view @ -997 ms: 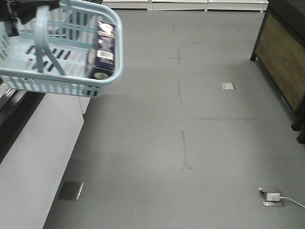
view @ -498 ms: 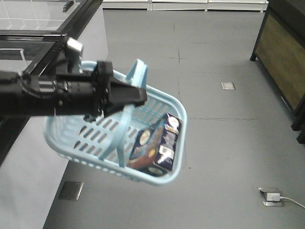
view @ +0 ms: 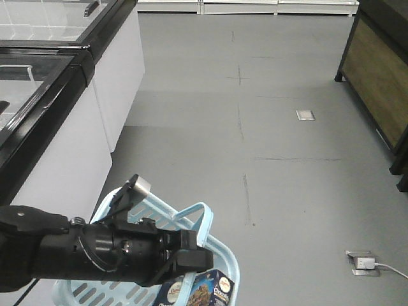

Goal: Left arm holds basket, right arm returns cookies
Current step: 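Lift the basket with the cookie box using the left gripper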

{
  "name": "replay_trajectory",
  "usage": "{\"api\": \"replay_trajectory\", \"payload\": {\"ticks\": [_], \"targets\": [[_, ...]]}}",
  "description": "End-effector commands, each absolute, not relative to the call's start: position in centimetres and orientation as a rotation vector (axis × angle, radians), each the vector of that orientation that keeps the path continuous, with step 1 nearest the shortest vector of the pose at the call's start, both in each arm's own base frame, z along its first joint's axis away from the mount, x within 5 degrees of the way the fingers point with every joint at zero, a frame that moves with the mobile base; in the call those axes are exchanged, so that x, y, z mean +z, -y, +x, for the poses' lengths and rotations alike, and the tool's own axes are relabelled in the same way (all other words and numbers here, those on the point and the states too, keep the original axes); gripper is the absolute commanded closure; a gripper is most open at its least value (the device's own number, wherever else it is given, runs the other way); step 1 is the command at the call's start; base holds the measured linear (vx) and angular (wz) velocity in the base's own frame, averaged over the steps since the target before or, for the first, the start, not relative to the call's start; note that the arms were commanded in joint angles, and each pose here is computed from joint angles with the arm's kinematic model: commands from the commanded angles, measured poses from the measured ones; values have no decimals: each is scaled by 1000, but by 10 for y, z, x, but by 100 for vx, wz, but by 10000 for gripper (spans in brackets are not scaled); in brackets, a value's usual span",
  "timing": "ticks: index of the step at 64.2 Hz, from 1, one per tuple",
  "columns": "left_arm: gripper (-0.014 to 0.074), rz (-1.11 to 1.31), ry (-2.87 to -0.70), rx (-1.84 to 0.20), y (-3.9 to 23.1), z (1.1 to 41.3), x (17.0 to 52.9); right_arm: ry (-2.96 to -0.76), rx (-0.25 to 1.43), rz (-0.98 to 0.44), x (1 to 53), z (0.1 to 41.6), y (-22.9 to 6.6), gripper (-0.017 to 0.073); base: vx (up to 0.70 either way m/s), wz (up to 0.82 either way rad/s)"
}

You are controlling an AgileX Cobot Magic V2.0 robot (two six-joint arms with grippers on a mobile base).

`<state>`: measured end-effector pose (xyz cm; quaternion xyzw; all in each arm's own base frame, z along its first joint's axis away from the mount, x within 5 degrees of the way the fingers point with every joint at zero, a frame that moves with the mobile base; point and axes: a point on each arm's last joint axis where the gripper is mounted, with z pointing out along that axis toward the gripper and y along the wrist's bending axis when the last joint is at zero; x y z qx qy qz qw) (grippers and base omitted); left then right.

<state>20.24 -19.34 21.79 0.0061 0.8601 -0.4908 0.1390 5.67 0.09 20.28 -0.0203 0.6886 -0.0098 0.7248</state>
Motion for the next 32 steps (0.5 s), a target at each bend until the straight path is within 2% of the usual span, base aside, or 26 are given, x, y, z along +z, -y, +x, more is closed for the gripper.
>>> {"api": "replay_trajectory", "payload": {"ticks": [1,32], "targets": [[601,3,-2388,-1536,204,196,241,-1437,-28,-46,209,55,-1,567,0,0],[601,-2,-2415,-1455,208,193,236,-1435,-28,-46,209,55,-1,567,0,0]]}}
